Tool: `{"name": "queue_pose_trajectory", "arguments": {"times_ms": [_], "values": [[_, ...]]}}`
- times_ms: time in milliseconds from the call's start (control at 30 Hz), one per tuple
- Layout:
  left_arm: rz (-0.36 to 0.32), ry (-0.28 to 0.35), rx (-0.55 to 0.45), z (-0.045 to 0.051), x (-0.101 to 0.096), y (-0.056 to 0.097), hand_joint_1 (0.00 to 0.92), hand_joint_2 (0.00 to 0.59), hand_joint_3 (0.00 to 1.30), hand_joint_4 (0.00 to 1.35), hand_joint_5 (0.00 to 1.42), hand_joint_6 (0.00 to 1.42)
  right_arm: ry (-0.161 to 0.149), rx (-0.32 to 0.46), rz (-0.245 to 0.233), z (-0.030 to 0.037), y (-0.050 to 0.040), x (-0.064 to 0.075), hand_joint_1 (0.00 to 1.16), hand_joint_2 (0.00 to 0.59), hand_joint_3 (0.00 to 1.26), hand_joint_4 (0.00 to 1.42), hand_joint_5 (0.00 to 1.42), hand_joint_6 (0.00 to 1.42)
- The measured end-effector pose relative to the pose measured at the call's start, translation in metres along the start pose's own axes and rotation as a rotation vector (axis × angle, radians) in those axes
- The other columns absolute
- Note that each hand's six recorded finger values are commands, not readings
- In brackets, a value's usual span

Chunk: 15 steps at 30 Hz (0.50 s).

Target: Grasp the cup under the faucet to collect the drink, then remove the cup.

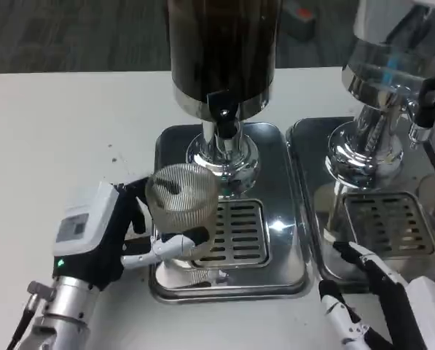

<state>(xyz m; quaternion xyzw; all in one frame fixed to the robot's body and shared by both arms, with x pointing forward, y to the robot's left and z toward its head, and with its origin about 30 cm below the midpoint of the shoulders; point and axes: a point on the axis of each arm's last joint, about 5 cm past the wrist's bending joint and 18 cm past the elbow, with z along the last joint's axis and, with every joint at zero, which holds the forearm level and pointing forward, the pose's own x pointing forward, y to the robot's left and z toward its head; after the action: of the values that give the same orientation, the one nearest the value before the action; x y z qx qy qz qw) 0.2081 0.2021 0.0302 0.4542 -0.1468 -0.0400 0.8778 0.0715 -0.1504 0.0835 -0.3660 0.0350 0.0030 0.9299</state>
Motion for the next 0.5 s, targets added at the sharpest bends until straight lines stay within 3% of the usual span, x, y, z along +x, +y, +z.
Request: {"name": "queue_pose_trajectory", "arguments": {"times_ms": [300,500], "values": [[-0.014,-0.005,-0.002,0.004,0.015,-0.005,0.29,0.096,0.58,0.81,1.01,1.42,0.017,0.001,0.001,0.0001,-0.0015,-0.007,0.26,0.397,0.23,0.22,0.2,0.3],[-0.026,-0.018,-0.002,0.0073,0.02,-0.01,0.281,0.099,0.57,0.79,0.99,1.42,0.011,-0.001,-0.01,0.0023,-0.0042,-0.008,0.26,0.397,0.23,0.22,0.2,0.3]]}}
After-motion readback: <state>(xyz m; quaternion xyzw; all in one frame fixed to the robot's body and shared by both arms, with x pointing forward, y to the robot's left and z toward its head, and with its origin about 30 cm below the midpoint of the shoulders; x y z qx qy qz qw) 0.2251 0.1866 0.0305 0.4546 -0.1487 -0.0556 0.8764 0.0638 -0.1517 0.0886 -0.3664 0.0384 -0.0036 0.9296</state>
